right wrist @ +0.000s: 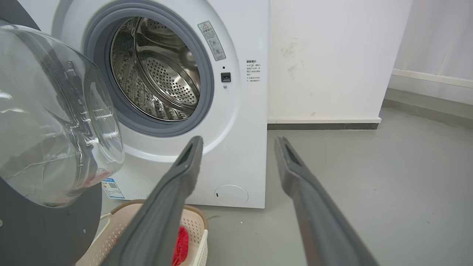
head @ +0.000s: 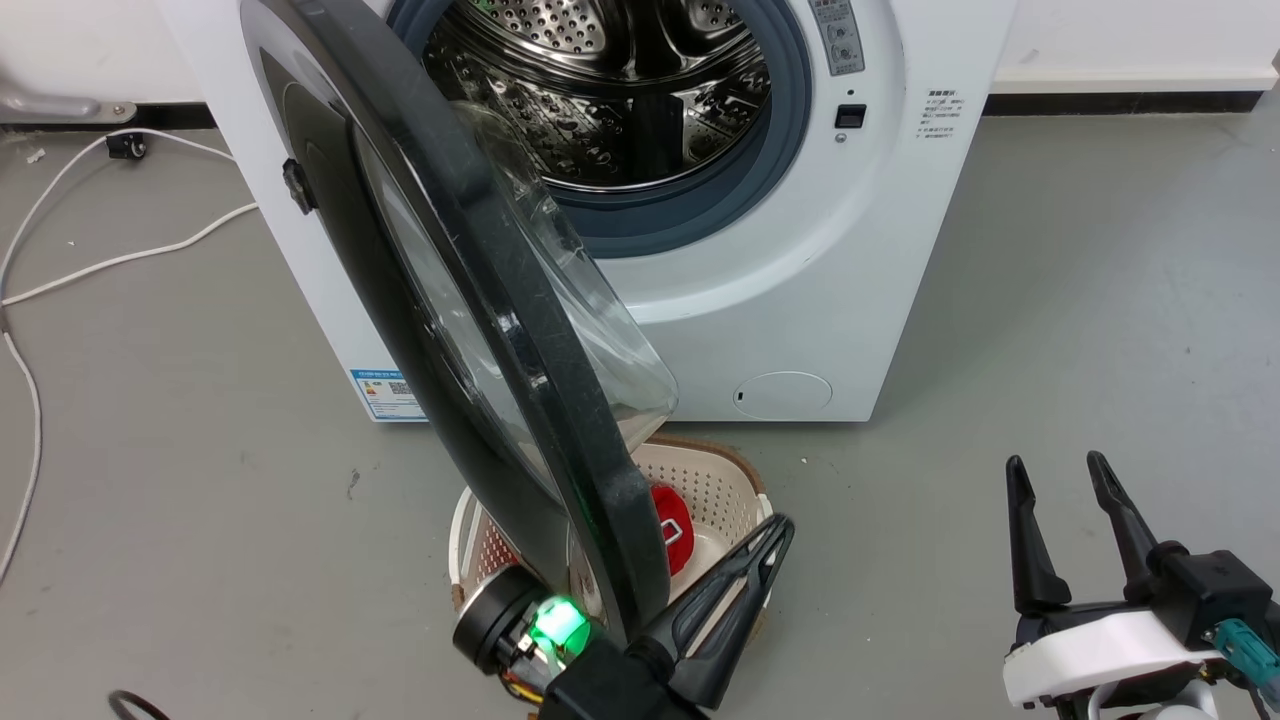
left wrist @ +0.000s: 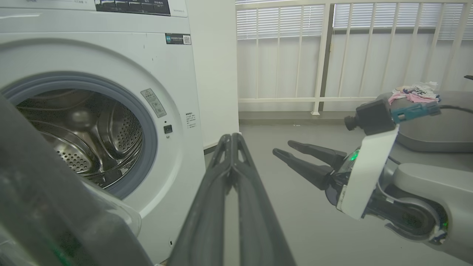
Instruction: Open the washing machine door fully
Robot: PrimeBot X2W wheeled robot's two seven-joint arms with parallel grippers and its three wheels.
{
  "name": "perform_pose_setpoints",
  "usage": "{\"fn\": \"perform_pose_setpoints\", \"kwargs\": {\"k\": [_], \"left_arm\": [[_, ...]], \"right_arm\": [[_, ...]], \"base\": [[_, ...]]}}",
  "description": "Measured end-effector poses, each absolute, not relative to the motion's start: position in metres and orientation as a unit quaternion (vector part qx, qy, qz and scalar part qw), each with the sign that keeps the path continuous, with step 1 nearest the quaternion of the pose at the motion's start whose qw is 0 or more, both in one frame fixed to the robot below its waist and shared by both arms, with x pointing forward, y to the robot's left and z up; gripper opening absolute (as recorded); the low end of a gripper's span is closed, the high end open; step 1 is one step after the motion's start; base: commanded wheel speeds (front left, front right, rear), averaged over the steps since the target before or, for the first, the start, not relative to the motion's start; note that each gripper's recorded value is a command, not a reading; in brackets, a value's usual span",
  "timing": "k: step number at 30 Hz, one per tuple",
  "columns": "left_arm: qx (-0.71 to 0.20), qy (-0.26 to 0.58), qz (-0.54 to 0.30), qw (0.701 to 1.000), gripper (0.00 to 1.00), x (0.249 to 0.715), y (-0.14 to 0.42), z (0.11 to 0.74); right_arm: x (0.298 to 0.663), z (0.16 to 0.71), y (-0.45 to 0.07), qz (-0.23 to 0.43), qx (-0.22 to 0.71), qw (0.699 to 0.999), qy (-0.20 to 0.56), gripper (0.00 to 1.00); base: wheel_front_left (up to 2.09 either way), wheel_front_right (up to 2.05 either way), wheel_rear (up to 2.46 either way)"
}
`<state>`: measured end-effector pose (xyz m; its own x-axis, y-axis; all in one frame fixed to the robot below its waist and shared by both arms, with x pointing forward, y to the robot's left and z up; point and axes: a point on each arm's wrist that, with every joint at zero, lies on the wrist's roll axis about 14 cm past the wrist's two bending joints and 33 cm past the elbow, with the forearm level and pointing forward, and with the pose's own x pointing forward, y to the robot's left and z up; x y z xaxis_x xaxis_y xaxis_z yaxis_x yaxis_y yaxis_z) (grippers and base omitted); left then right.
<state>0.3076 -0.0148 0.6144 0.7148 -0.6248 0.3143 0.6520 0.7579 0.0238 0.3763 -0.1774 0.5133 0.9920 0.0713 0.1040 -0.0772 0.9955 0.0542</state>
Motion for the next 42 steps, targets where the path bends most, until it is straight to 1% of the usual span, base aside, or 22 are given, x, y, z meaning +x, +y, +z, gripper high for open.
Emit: {"fn": "perform_pose_setpoints", "kwargs": {"k": [2, 5, 11, 30, 42], "left_arm": [[-0.045, -0.12, -0.344, 0.93, 0.0, 0.307, -0.014, 0.597], [-0.049, -0.091, -0.34, 0.935, 0.0, 0.307, -0.013, 0.581], [-0.052, -0.064, -0.333, 0.939, 0.0, 0.312, -0.013, 0.56], [-0.069, -0.074, -0.281, 0.954, 0.0, 0.355, -0.002, 0.546], [-0.08, -0.076, -0.261, 0.959, 0.0, 0.362, 0.002, 0.545]], "right_arm": [[0.376, 0.513, -0.177, 0.037, 0.029, 0.998, -0.05, 1.0], [0.376, 0.512, -0.178, 0.037, 0.029, 0.998, -0.048, 1.0], [0.377, 0.509, -0.176, 0.039, 0.03, 0.998, -0.043, 1.0], [0.379, 0.499, -0.177, 0.038, 0.032, 0.998, -0.029, 1.0], [0.381, 0.498, -0.175, 0.041, 0.028, 0.998, -0.028, 1.0]], "base": [[0.0, 0.0, 0.0], [0.0, 0.0, 0.0], [0.0, 0.0, 0.0], [0.0, 0.0, 0.0], [0.0, 0.0, 0.0]]}}
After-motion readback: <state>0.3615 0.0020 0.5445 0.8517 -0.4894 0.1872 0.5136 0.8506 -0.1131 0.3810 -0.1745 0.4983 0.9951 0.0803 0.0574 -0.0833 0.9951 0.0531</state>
